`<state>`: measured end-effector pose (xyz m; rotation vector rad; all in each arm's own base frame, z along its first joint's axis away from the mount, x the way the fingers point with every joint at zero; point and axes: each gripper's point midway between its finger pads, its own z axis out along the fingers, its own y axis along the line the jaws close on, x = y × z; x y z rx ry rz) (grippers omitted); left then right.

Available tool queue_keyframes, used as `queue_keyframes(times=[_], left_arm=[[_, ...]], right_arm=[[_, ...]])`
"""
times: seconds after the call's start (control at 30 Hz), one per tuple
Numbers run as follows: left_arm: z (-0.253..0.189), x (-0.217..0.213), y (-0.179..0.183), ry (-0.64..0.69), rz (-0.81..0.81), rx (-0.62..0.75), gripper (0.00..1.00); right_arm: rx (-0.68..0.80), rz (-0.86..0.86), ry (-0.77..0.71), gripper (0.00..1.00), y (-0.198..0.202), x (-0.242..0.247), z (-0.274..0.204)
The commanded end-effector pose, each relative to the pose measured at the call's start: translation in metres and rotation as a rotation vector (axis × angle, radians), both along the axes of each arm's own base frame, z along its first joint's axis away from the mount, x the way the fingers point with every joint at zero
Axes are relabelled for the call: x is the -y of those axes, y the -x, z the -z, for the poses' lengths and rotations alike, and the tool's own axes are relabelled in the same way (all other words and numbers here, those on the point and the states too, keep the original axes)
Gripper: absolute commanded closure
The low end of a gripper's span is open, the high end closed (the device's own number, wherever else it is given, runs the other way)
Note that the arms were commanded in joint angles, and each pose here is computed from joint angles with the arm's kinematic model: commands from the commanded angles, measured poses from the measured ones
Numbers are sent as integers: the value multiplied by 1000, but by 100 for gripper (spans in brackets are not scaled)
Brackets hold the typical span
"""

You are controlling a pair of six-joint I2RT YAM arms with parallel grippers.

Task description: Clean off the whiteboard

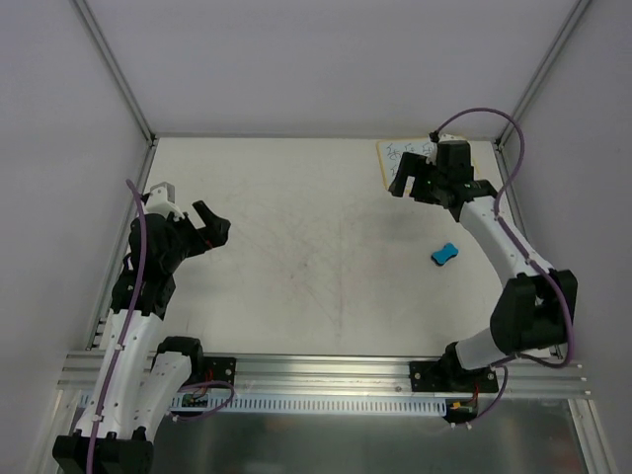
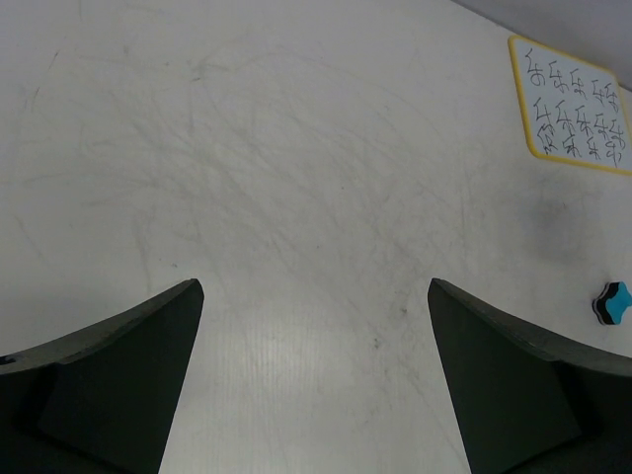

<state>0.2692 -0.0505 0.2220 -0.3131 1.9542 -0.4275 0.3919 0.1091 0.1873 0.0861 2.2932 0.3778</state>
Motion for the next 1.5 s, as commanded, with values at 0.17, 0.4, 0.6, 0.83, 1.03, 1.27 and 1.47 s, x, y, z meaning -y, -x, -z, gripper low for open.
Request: queue_keyframes(times=[0.17, 0.4, 0.6, 0.83, 1.03, 1.27, 1.47], left_arm=[[-10, 6, -3, 40, 9, 29, 1], [-9, 5, 1, 43, 4, 33, 1], [-4, 10, 6, 80, 16, 23, 1], [5, 14, 13, 117, 16, 7, 1], [5, 12, 13, 108, 11, 10, 1], [5, 12, 11, 102, 16, 4, 1], [4, 14, 9, 104, 22, -3, 1]], right_arm=[[77, 55, -95, 1, -112, -29, 16], [-7, 110, -147, 3, -155, -40, 64], [-38, 135, -207, 3, -178, -51, 98], [-66, 140, -238, 5, -187, -55, 120], [-163, 177, -280, 5, -167, -60, 149], [-269, 151, -325, 7, -115, -83, 156], [-357, -27, -325, 7, -35, -141, 164]])
